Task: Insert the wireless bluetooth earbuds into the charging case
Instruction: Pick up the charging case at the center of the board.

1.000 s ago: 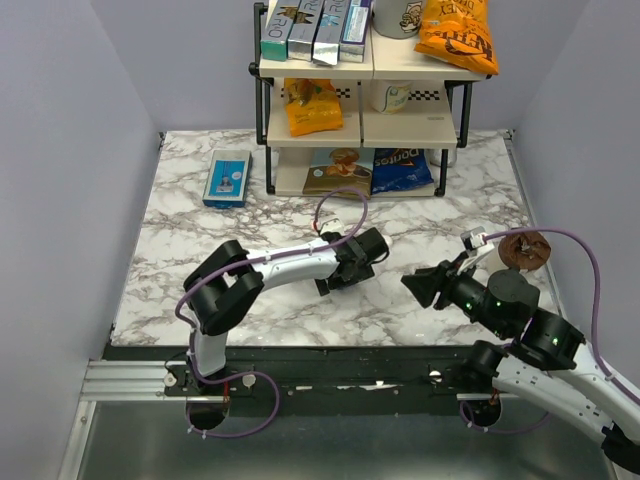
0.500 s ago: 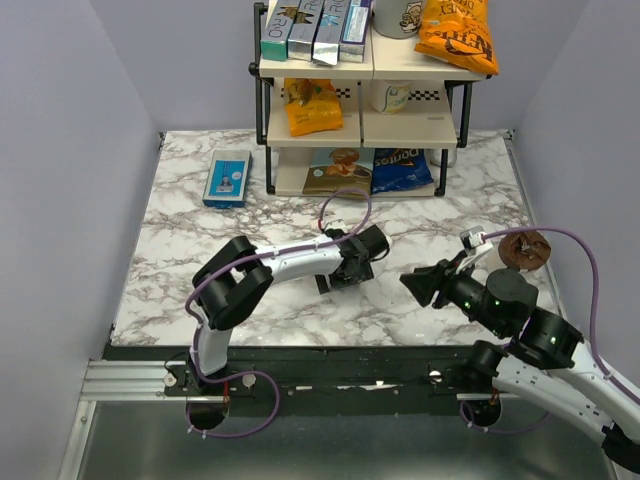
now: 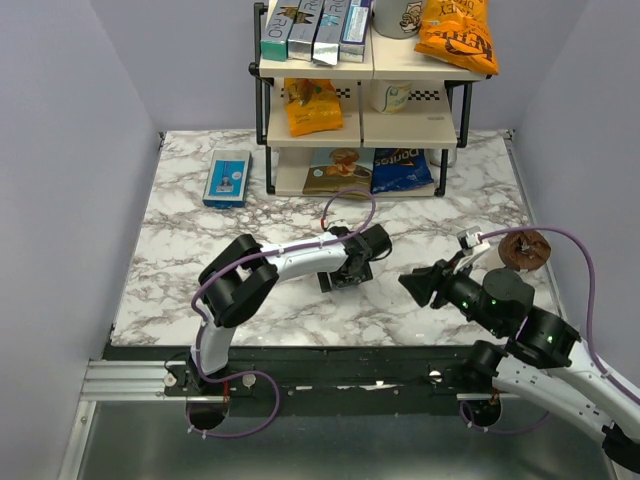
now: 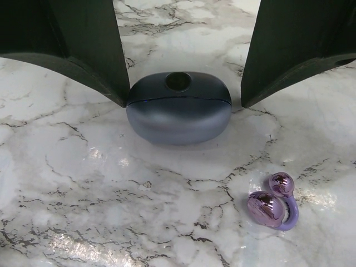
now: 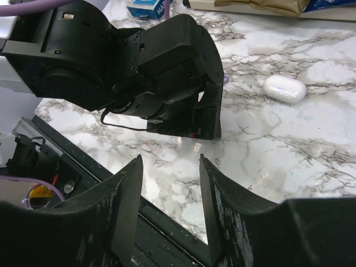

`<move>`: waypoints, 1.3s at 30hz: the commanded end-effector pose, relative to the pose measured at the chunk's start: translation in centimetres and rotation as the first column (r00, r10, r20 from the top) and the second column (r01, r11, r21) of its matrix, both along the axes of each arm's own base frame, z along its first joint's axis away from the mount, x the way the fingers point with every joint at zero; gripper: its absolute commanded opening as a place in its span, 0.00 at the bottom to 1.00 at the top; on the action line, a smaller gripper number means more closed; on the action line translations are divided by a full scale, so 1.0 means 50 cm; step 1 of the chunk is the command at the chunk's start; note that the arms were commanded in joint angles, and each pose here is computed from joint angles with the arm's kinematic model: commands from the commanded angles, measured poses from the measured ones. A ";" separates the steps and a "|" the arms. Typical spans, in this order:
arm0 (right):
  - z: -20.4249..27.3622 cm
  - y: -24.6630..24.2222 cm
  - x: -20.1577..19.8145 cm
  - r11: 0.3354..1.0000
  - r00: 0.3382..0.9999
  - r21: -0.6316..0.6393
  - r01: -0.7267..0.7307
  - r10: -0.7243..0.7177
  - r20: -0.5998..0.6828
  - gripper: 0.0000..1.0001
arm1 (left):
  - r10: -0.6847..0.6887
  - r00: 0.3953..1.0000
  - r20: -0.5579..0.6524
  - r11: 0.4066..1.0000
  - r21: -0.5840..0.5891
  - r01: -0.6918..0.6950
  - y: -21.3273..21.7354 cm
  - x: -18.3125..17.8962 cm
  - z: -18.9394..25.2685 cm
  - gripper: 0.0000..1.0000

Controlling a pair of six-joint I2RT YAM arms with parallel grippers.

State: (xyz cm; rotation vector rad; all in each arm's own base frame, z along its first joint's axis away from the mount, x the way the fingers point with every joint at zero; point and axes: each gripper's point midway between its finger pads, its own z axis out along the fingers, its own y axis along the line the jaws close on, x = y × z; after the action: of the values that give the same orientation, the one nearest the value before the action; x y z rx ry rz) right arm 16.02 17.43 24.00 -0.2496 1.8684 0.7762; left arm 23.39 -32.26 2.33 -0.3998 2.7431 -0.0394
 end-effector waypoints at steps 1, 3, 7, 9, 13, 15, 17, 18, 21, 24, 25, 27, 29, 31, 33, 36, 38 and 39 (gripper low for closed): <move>-0.001 0.005 -0.002 1.000 1.000 0.016 -0.012 0.012 0.010 0.53 | 0.010 0.999 -0.044 0.998 0.056 -0.008 0.018 -0.012 -0.022 0.86; -0.004 0.004 -0.001 1.000 1.000 0.014 -0.009 0.009 0.009 0.53 | 0.009 0.999 -0.047 0.998 0.064 -0.006 0.017 -0.011 -0.024 0.86; -0.007 0.003 -0.001 1.000 1.000 0.016 -0.007 0.007 0.008 0.54 | 0.022 0.999 -0.049 0.997 0.080 -0.018 0.019 -0.012 -0.026 0.86; -0.010 0.004 -0.002 1.000 1.000 0.015 -0.008 0.008 0.005 0.54 | 0.028 0.998 -0.051 0.996 0.083 -0.024 0.016 -0.011 -0.028 0.86; -0.011 0.002 -0.002 1.000 1.000 0.015 -0.007 0.007 0.007 0.53 | 0.036 0.998 -0.052 0.994 0.106 -0.030 0.019 -0.012 -0.032 0.84; -0.011 0.000 -0.001 1.000 1.000 0.017 -0.001 0.001 0.010 0.54 | 0.040 0.998 -0.050 0.993 0.110 -0.035 0.017 -0.010 -0.031 0.84; -0.013 0.000 -0.001 1.000 1.000 0.017 0.001 -0.002 0.007 0.54 | 0.045 0.998 -0.050 0.993 0.113 -0.039 0.017 -0.011 -0.031 0.83; -0.015 0.000 -0.001 1.000 1.000 0.015 0.001 -0.001 0.006 0.54 | 0.043 0.998 -0.049 0.993 0.114 -0.038 0.017 -0.012 -0.031 0.83; -0.017 0.000 0.000 1.000 1.000 0.014 0.003 -0.003 0.005 0.54 | 0.042 0.998 -0.047 0.993 0.113 -0.036 0.015 -0.016 -0.030 0.81; -0.016 0.000 0.000 1.000 1.000 0.017 0.005 -0.005 0.006 0.54 | 0.043 0.998 -0.051 0.992 0.117 -0.037 0.017 -0.022 -0.034 0.80; -0.017 0.000 -0.001 1.000 1.000 0.015 0.001 -0.002 0.006 0.54 | 0.042 0.998 -0.053 0.993 0.114 -0.036 0.016 -0.024 -0.035 0.80; -0.017 0.001 -0.001 1.000 1.000 0.016 0.000 0.000 0.004 0.54 | 0.044 0.998 -0.054 0.993 0.112 -0.037 0.017 -0.027 -0.035 0.79; -0.015 0.001 -0.001 1.000 1.000 0.018 -0.002 0.001 0.007 0.54 | 0.044 0.998 -0.052 0.993 0.115 -0.037 0.019 -0.029 -0.037 0.75; -0.013 0.001 -0.002 1.000 1.000 0.022 -0.005 0.004 0.009 0.54 | 0.046 0.998 -0.041 0.994 0.105 -0.042 0.018 -0.027 -0.030 0.69; -0.009 0.000 -0.004 1.000 1.000 0.027 -0.006 0.006 0.012 0.54 | 0.040 0.999 -0.018 0.994 0.100 -0.038 0.022 -0.025 -0.018 0.63; -0.006 -0.002 -0.004 1.000 1.000 0.025 -0.004 0.004 0.018 0.54 | 0.038 0.999 0.012 0.995 0.093 -0.038 0.031 -0.021 -0.004 0.44; 0.002 -0.002 -0.005 1.000 1.000 0.030 -0.006 0.006 0.023 0.54 | 0.036 0.999 0.026 0.995 0.090 -0.038 0.035 -0.019 0.002 0.29; 0.004 -0.003 -0.004 1.000 1.000 0.029 -0.005 0.004 0.024 0.54 | 0.030 0.999 0.045 0.997 0.074 -0.034 0.034 -0.015 0.017 0.22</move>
State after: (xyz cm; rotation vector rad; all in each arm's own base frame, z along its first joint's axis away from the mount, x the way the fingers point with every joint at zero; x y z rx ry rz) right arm 15.89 17.25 23.34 -0.2462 1.8582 0.7821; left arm 22.69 -31.93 2.09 -0.4338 2.7292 0.0467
